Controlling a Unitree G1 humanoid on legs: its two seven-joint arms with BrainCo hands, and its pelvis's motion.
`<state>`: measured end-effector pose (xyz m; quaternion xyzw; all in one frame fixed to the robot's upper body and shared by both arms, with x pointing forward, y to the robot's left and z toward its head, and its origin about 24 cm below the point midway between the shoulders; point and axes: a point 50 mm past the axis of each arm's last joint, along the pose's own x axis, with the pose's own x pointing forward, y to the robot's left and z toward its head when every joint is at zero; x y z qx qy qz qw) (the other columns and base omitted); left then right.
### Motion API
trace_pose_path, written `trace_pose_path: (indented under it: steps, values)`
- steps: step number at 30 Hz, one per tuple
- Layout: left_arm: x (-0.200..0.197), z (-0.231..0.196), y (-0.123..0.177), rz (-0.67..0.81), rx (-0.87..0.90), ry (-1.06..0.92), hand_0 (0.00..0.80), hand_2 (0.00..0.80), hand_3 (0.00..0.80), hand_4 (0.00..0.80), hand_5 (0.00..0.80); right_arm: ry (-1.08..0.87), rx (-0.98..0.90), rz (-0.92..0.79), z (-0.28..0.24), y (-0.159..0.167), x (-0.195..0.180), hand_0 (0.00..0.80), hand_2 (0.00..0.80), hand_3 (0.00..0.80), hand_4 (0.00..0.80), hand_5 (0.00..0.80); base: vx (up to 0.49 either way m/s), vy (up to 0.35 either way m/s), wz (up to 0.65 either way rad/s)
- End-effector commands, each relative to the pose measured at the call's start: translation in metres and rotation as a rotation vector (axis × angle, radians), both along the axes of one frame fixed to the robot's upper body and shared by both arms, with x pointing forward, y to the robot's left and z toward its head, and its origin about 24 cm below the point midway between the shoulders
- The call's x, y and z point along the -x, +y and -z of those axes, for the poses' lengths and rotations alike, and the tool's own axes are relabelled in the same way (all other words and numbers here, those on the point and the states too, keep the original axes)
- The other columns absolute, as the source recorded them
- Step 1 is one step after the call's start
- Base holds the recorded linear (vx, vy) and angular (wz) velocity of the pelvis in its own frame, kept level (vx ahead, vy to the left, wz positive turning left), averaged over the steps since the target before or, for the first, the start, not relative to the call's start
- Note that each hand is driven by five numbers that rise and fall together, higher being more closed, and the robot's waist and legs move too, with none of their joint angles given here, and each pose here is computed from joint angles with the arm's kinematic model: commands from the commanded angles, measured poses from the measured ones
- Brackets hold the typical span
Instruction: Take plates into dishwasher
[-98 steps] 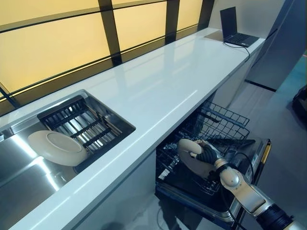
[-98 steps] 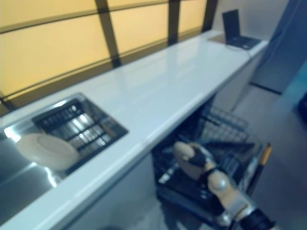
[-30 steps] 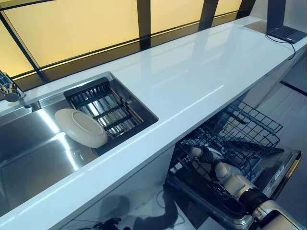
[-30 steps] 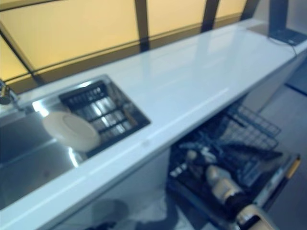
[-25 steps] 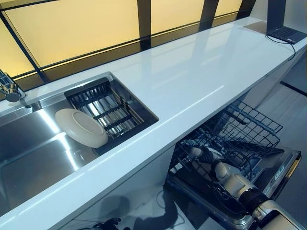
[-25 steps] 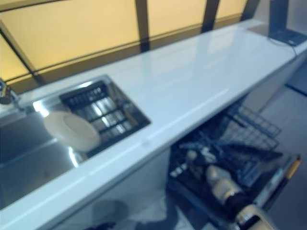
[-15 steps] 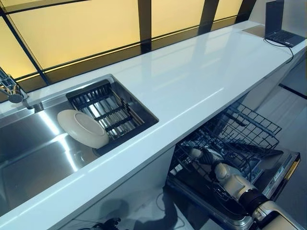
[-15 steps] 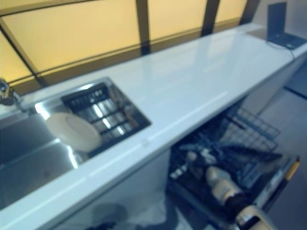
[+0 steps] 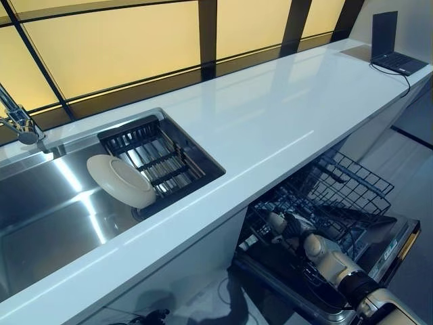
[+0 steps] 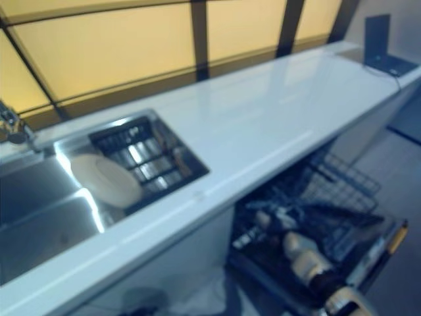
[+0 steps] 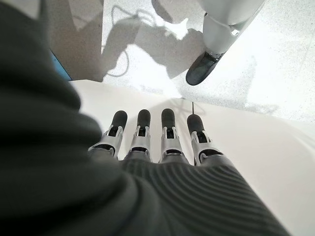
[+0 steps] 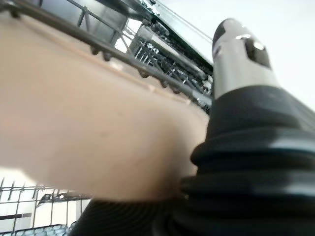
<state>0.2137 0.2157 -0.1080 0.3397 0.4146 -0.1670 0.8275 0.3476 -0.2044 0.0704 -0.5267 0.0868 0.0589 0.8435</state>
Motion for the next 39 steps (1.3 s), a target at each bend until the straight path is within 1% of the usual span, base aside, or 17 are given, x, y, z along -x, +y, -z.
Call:
trace_pose_path:
  steps: [1,9,16,20,22,29,35,39]
  values:
    - [-0.006,-0.003,0.004,0.012,-0.042,-0.013,0.0,0.0,0.0,0.0,0.0,-0.077,-0.003,-0.047,-0.017,0.001,0.001,0.0,0.0,0.0,0.0,0.0,0.0,0.0,0.0]
    - [0.004,0.001,0.012,-0.011,-0.047,0.002,0.0,0.0,0.0,0.0,0.0,-0.107,-0.06,-0.018,-0.025,-0.015,0.01,0.0,0.0,0.0,0.0,0.0,0.0,0.0,0.0]
    - [0.019,0.008,0.021,-0.045,-0.054,0.028,0.0,0.0,0.0,0.0,0.0,-0.168,-0.109,0.065,-0.034,-0.043,0.023,0.0,0.0,0.0,0.0,0.0,0.007,-0.006,-0.02]
    - [0.031,0.013,0.024,-0.07,-0.048,0.045,0.0,0.0,0.0,0.0,0.0,-0.209,-0.17,0.148,-0.036,-0.063,0.033,0.0,0.0,0.0,0.0,0.0,0.019,-0.011,-0.1]
    - [0.041,0.018,0.026,-0.092,-0.043,0.062,0.0,0.0,0.0,0.0,0.0,-0.223,-0.204,0.21,-0.033,-0.079,0.044,0.0,0.0,0.0,0.0,0.0,0.037,-0.011,-0.13]
    - [0.066,0.028,0.031,-0.159,-0.034,0.101,0.0,0.0,0.0,0.0,0.0,-0.254,-0.305,0.355,-0.03,-0.11,0.063,0.0,0.0,0.0,0.0,0.0,0.039,-0.005,-0.15]
    - [0.083,0.034,0.033,-0.235,-0.003,0.115,0.0,0.0,0.0,0.0,0.0,-0.37,-0.357,0.489,-0.051,-0.147,0.076,0.0,0.0,0.0,0.0,0.0,0.086,0.034,-0.11]
    - [0.09,0.036,0.033,-0.27,0.005,0.131,0.0,0.0,0.0,0.0,0.0,-0.486,-0.357,0.515,-0.073,-0.158,0.082,0.0,0.0,0.0,0.0,0.0,0.11,0.097,-0.03]
